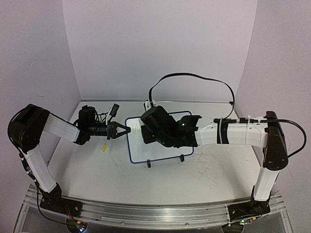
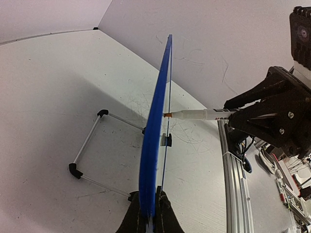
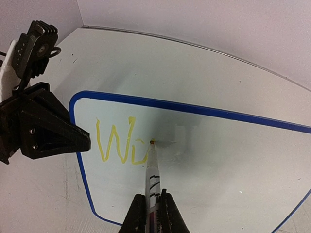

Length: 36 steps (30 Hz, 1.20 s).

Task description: Write a sentence on the whiteboard

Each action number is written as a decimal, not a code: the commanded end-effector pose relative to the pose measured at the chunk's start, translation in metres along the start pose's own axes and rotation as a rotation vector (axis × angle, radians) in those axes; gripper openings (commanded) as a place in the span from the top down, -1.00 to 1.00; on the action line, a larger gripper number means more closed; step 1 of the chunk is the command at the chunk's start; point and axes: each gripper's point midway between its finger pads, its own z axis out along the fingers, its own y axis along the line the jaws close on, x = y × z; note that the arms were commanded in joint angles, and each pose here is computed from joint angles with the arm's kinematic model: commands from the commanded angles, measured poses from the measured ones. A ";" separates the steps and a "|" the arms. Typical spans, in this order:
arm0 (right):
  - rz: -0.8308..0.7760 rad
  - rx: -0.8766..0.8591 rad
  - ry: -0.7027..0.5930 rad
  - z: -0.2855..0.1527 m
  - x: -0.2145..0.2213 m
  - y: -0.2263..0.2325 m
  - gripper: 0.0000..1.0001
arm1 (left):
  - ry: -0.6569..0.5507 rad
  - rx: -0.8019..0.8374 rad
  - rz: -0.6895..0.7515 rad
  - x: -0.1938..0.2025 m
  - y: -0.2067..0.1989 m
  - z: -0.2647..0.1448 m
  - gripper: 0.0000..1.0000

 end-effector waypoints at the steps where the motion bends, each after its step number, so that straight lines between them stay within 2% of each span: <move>1: 0.020 0.008 -0.001 -0.005 0.000 -0.008 1.00 | 0.016 -0.063 0.011 0.010 0.015 -0.003 1.00; 36: 0.013 0.041 0.037 -0.007 0.013 -0.018 1.00 | 0.015 -0.064 0.014 0.009 0.014 -0.003 1.00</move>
